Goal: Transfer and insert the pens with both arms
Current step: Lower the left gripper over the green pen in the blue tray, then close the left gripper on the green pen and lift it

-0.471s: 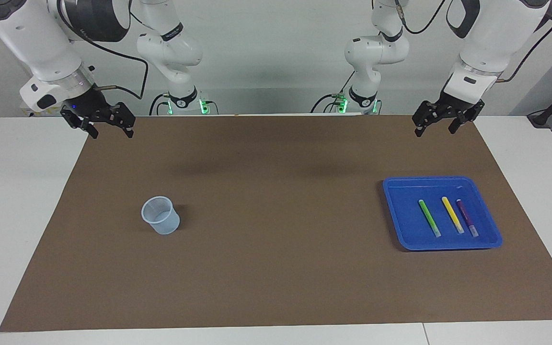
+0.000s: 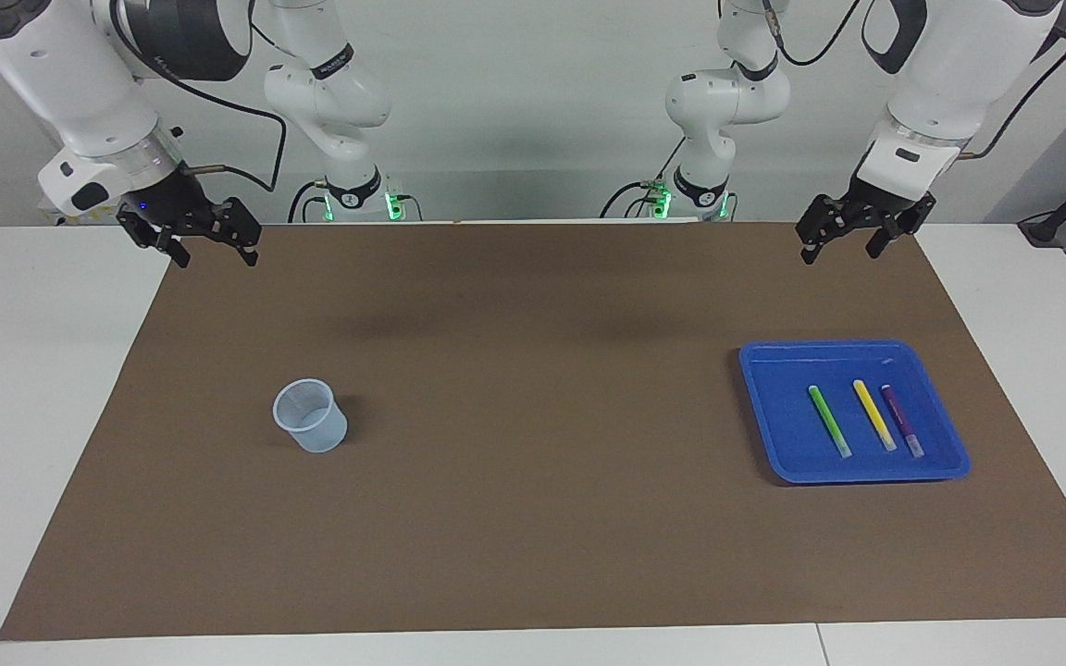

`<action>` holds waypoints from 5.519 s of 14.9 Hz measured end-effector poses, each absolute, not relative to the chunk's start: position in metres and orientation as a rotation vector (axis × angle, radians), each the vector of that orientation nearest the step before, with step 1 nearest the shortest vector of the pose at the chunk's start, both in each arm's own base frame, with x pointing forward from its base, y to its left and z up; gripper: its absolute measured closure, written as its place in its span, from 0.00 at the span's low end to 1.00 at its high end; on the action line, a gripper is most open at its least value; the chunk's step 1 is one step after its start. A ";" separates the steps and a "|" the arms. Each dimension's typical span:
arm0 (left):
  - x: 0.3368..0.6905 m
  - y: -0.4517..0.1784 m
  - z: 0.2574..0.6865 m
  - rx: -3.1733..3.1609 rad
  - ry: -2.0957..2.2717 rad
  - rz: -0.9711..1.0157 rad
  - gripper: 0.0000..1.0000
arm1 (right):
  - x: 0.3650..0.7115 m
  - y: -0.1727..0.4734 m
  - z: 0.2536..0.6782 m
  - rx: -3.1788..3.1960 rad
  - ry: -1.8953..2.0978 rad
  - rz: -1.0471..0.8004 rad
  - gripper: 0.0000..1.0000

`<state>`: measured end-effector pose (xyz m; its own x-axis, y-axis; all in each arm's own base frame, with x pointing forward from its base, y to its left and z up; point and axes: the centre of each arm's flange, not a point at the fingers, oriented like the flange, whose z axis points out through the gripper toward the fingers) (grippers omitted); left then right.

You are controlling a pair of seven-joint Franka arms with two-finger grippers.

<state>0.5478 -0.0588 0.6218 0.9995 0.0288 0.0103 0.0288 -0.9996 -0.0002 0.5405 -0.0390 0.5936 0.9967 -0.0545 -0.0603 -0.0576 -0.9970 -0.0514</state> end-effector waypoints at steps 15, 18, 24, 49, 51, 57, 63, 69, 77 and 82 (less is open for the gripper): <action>0.553 -0.012 0.574 -3.134 -0.209 -0.106 0.00 | 0.537 -0.038 0.594 -3.084 0.083 0.124 0.00; 0.557 0.001 0.550 -3.134 -0.172 -0.116 0.00 | 0.537 -0.037 0.593 -3.084 0.082 0.127 0.00; 0.604 0.022 0.470 -3.131 -0.180 -0.200 0.00 | 0.537 -0.037 0.593 -3.084 0.082 0.127 0.00; 0.632 0.038 0.303 -3.116 -0.120 -0.116 0.12 | 0.536 -0.037 0.594 -3.084 0.083 0.126 0.00; 0.631 0.038 0.302 -3.116 -0.120 -0.112 0.15 | 0.536 -0.037 0.594 -3.084 0.083 0.126 0.00; 0.630 0.037 0.300 -3.117 -0.118 -0.105 0.29 | 0.535 -0.037 0.592 -3.084 0.083 0.135 0.00; 0.630 0.034 0.303 -3.118 -0.109 -0.112 0.81 | 0.525 -0.036 0.583 -3.084 0.085 0.175 0.00; 0.631 0.038 0.307 -3.115 -0.119 -0.095 0.82 | 0.524 -0.036 0.582 -3.085 0.086 0.178 0.00; 0.655 0.036 0.391 -3.189 -0.379 -0.049 0.82 | 0.522 -0.045 0.582 -3.083 0.114 0.176 0.00; 0.649 -0.006 0.433 -3.169 -0.873 -0.041 0.82 | 0.521 -0.045 0.578 -3.082 0.114 0.190 0.00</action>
